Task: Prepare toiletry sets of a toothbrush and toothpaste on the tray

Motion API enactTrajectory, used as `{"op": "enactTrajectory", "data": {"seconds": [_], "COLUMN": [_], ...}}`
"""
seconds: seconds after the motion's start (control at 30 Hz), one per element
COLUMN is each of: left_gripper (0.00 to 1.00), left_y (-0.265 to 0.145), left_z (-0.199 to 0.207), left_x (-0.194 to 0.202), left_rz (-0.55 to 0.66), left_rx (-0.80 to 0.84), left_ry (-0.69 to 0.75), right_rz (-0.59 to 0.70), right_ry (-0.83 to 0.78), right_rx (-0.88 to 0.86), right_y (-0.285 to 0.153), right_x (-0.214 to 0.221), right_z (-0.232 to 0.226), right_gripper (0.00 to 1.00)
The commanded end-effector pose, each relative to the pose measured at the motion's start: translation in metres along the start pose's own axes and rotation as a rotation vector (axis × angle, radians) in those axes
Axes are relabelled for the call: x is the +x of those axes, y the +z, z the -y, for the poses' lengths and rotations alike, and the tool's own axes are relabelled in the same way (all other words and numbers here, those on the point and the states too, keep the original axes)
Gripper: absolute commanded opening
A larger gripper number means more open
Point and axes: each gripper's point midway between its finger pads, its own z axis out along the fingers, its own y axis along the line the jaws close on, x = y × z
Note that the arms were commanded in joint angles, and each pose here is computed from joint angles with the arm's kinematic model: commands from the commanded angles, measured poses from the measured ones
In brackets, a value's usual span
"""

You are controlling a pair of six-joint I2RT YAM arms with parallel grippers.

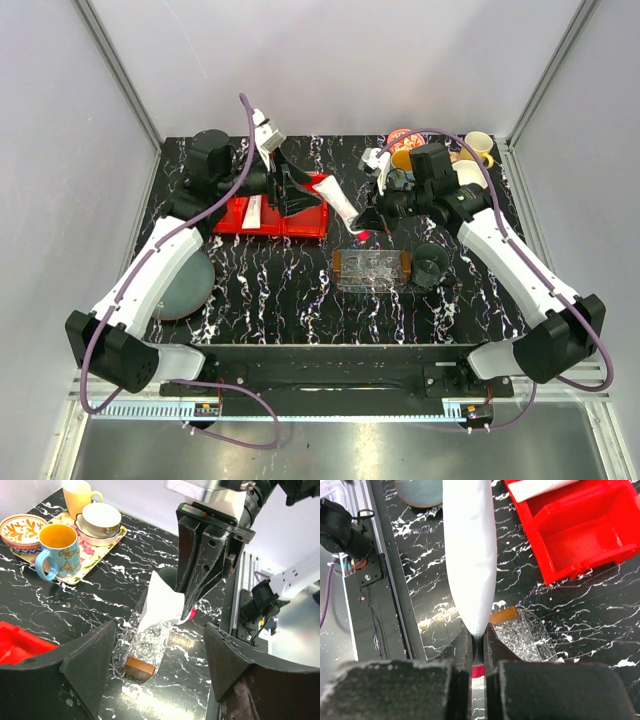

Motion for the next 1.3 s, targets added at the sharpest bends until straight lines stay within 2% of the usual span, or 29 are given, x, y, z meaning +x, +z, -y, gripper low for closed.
{"op": "enactTrajectory", "data": {"seconds": [0.0,0.13,0.3,0.6,0.8,0.9,1.03,1.07,1.27], "left_gripper": [0.76,0.82,0.82,0.63,0.6,0.55,0.41,0.32,0.09], "left_y": [-0.003,-0.001,0.003,0.015,0.024,0.027,0.03,0.03,0.031], "left_z": [0.009,0.009,0.016,0.016,0.018,0.02,0.02,0.02,0.021], "left_x": [-0.032,-0.032,-0.039,-0.034,-0.029,-0.029,-0.028,-0.027,-0.027], "left_rz": [0.125,0.15,0.185,0.169,0.14,0.133,0.12,0.117,0.112], "left_rx": [0.014,0.028,0.086,0.121,0.125,0.134,0.135,0.136,0.145], "left_ry": [0.035,0.01,-0.025,-0.069,-0.066,-0.064,-0.059,-0.06,-0.055], "right_rz": [0.14,0.153,0.159,0.16,0.161,0.159,0.159,0.159,0.15], "right_ry": [-0.086,-0.082,-0.064,-0.055,-0.055,-0.053,-0.057,-0.057,-0.054], "right_rx": [-0.007,-0.028,-0.052,-0.068,-0.071,-0.073,-0.071,-0.068,-0.065], "right_y": [-0.018,-0.018,-0.016,-0.014,-0.014,-0.014,-0.015,-0.015,-0.013], "right_x": [-0.051,-0.057,-0.057,-0.056,-0.056,-0.055,-0.054,-0.054,-0.049], "right_z": [-0.012,-0.016,-0.017,-0.019,-0.02,-0.02,-0.021,-0.021,-0.019], "right_gripper": [0.0,0.0,0.0,0.0,0.0,0.0,0.0,0.0,0.0]}}
